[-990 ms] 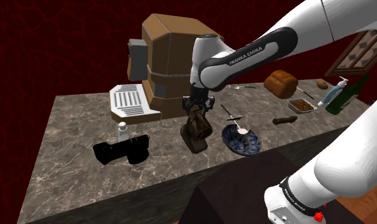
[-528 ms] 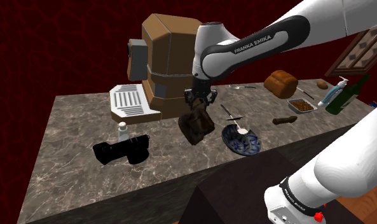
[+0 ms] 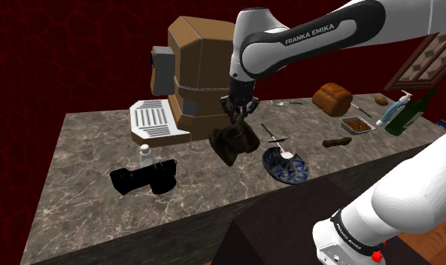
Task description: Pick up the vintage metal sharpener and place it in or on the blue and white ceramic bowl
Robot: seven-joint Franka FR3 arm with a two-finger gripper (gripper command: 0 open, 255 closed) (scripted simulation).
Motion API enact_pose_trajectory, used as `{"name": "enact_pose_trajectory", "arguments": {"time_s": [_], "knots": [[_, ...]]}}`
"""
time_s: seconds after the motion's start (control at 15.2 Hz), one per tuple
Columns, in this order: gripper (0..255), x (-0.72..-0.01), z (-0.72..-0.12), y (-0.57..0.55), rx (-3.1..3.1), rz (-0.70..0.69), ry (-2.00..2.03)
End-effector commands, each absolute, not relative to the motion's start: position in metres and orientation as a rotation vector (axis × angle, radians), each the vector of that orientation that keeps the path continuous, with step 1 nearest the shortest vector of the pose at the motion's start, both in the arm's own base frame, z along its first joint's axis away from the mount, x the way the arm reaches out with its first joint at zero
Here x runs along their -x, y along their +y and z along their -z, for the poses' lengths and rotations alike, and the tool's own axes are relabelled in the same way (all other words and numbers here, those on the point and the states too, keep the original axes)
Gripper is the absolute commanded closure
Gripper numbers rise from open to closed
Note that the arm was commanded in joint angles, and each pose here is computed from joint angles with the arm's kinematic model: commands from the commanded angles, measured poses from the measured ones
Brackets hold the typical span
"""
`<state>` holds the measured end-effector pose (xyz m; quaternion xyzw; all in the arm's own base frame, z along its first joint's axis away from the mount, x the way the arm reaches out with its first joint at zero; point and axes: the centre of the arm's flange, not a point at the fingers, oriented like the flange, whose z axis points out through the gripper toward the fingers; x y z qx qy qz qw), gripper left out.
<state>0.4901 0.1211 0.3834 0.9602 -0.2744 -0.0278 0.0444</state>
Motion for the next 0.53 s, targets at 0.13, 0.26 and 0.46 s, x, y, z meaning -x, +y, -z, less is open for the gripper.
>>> {"name": "enact_pose_trajectory", "arguments": {"time_s": [0.13, 0.26, 0.46], "knots": [[255, -0.489, -0.404, 0.121, -2.934, 0.084, -0.838], [255, -0.489, -0.415, 0.121, -2.934, 0.084, -0.838], [255, -0.481, -0.426, 0.111, -2.934, 0.084, -0.838]]}}
